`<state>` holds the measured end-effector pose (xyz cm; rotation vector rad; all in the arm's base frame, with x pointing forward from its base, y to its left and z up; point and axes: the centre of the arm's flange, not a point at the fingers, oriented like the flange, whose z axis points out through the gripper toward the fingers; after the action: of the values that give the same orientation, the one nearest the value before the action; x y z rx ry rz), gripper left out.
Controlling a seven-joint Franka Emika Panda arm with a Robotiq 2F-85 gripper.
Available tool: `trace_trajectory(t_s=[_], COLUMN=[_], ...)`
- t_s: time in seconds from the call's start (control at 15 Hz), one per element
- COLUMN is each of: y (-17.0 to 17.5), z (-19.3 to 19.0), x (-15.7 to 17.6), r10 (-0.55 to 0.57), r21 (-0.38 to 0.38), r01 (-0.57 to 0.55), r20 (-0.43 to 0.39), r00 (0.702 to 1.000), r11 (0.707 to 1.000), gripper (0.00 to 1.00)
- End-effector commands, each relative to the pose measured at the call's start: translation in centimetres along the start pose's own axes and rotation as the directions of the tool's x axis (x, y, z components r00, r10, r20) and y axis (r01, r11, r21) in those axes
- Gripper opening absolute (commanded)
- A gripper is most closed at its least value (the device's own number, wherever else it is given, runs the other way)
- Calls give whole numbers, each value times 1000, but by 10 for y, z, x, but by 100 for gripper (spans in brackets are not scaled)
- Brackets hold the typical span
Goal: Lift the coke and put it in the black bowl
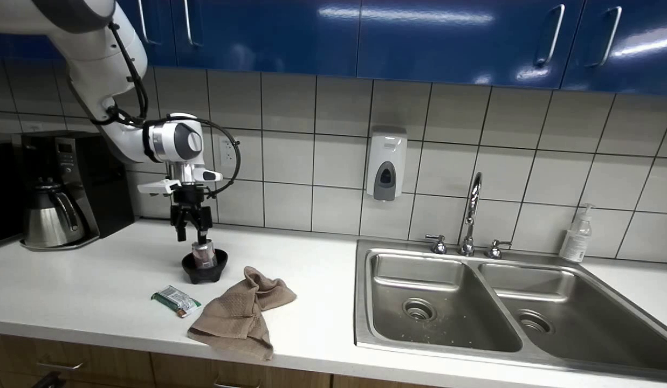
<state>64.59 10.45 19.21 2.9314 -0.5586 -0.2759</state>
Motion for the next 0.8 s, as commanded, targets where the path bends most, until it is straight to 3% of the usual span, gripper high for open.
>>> trace_trajectory(t_s=[0.0, 0.73], y=[30, 96], z=[-16, 20], x=[-60, -175], r10=[-12, 14], r21=[1, -82], r01=[12, -8], r20=[-7, 81], r00=[1000, 997], r11=[1000, 997], gripper=[100, 100])
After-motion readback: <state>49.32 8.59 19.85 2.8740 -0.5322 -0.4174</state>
